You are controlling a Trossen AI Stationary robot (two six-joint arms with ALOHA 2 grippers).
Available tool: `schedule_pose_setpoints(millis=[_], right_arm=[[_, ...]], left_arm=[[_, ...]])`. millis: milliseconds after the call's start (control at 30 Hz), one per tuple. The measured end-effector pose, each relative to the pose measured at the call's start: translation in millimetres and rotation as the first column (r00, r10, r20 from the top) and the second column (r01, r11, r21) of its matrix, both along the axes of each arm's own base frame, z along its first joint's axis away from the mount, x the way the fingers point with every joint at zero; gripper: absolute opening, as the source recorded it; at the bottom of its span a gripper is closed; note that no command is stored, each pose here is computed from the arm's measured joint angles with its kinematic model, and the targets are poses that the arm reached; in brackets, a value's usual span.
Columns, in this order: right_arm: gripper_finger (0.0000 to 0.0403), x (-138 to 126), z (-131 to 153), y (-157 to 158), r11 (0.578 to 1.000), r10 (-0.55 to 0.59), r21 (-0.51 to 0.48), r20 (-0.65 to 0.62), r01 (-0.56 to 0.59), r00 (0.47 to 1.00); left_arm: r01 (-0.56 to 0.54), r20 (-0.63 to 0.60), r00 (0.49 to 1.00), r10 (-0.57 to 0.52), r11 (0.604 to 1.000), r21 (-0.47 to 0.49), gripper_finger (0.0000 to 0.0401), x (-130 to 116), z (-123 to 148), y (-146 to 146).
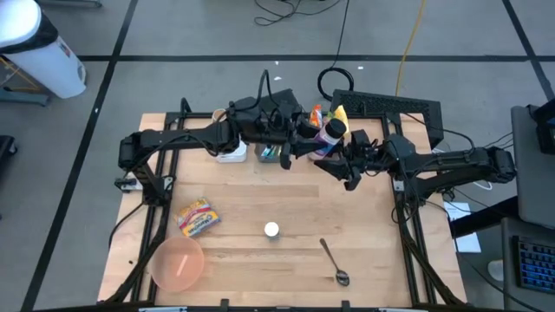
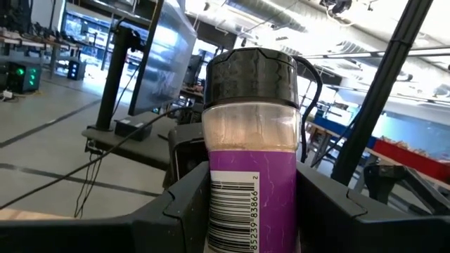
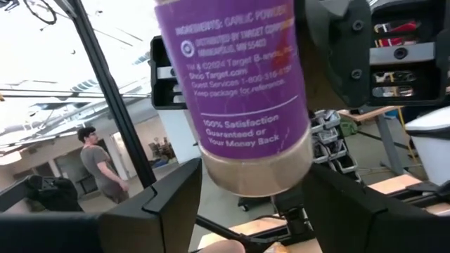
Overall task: Pick & Place Food Item
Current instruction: Put the black seasoning bottle into the white bin
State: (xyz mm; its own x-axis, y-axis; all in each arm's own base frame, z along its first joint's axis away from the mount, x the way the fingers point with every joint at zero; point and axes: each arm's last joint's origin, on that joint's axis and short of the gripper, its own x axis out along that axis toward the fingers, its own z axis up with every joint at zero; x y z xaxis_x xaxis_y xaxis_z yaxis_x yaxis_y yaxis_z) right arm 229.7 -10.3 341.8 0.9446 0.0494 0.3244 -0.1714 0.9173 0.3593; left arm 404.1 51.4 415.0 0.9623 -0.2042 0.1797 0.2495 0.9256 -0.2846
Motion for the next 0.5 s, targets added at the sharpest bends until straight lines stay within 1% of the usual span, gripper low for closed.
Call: schedule_pose_setpoints(millis=[200, 500], right_arm=[[0.0222, 0.0, 0.3, -1.1, 1.000, -0.026, 0.005, 0.004, 0.026, 1.000], [0.0224, -0.6, 2.5, -1.2, 1.000, -0.026, 0.007, 0.030, 0.026, 0.999]], left_arm=[[-0.003, -0.010, 1.000, 0.003, 1.000, -0.001, 0.0177, 0.0, -0.8, 0.1], [-0.017, -0.012, 1.000, 0.018, 1.000, 0.013, 0.0177, -0.2, -0.9, 0.4]])
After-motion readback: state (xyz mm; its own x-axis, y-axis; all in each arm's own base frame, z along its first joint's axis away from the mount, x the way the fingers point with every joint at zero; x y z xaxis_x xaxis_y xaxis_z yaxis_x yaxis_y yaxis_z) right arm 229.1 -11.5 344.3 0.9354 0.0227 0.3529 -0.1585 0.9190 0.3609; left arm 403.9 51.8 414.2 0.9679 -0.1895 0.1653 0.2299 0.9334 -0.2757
